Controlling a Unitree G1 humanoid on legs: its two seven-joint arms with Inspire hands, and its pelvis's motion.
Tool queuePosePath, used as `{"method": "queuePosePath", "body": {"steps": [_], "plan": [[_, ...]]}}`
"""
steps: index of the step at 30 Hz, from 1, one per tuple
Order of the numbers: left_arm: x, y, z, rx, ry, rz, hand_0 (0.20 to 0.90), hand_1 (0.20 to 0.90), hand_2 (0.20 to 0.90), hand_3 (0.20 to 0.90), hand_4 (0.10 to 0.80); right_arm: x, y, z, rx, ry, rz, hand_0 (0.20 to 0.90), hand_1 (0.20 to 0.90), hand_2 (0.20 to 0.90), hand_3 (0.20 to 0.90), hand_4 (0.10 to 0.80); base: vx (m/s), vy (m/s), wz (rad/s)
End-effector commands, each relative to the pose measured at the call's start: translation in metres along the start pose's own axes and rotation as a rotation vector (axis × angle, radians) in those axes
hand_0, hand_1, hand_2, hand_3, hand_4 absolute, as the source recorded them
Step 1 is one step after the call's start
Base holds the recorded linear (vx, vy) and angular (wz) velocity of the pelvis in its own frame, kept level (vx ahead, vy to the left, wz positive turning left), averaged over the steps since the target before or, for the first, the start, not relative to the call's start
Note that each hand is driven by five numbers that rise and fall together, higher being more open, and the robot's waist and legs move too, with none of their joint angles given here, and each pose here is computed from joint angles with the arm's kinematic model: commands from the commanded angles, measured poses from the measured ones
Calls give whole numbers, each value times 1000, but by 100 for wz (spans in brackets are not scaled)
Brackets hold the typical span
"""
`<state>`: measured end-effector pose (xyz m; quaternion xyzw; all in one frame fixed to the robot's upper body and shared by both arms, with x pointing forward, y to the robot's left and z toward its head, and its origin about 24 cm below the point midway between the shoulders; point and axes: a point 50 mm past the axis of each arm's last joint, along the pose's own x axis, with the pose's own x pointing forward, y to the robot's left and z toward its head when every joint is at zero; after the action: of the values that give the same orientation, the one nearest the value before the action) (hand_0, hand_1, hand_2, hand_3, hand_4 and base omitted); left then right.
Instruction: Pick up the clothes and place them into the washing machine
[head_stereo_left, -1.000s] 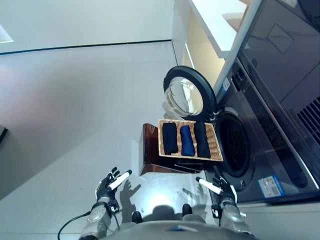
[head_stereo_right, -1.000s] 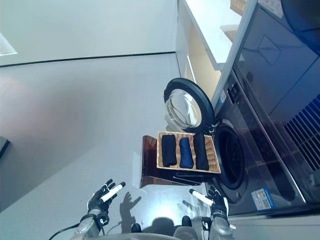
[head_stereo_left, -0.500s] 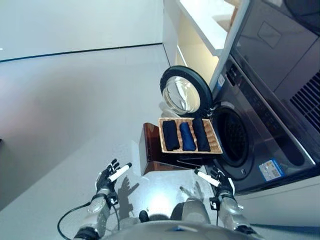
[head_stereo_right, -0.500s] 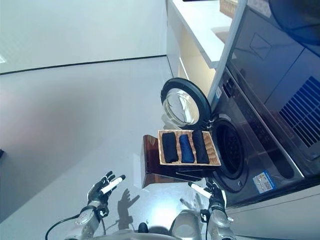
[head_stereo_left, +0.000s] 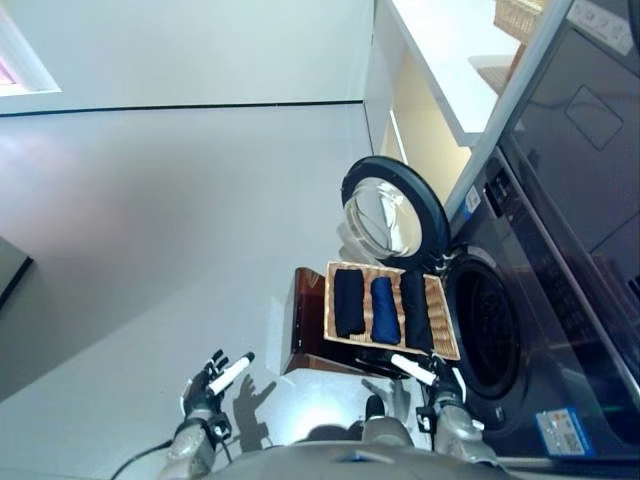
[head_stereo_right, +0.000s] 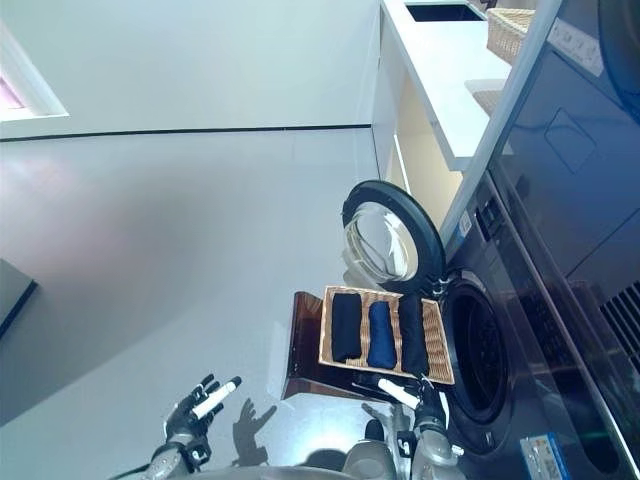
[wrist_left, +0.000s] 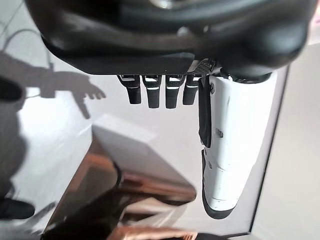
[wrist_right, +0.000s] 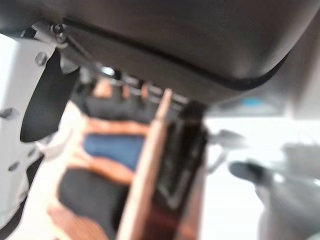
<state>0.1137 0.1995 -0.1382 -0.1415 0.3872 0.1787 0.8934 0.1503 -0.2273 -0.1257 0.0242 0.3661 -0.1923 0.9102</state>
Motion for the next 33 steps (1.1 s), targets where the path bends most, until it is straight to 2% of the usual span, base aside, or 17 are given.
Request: {"method": "queuePosePath", "body": {"steps": [1,6,19,27,33], "plan": [[10,1,50,-25,-203,-5,900,900,900,900,800,9,21,43,18,-169,49,900,900,900,900,800,117,-167,0],[14,-14,62,-53,-244,-33,900,900,900,900,800,14,24,62,40,-221,41,900,900,900,900,800,74,-120,-1],[19,-38,71,-33,-253,-98,900,900,900,900,800,17,4,51,38,-177,-47,900,900,900,900,800,174,-154,-1],[19,-35,63,-20,-224,-81,900,900,900,900,800,19,0,56,29,-189,-78,900,900,900,900,800,276,135,-20],[20,-30,68,-28,-240,-69,900,900,900,900,800,19,14,54,45,-170,-41,900,900,900,900,800,229,188,-37]]}}
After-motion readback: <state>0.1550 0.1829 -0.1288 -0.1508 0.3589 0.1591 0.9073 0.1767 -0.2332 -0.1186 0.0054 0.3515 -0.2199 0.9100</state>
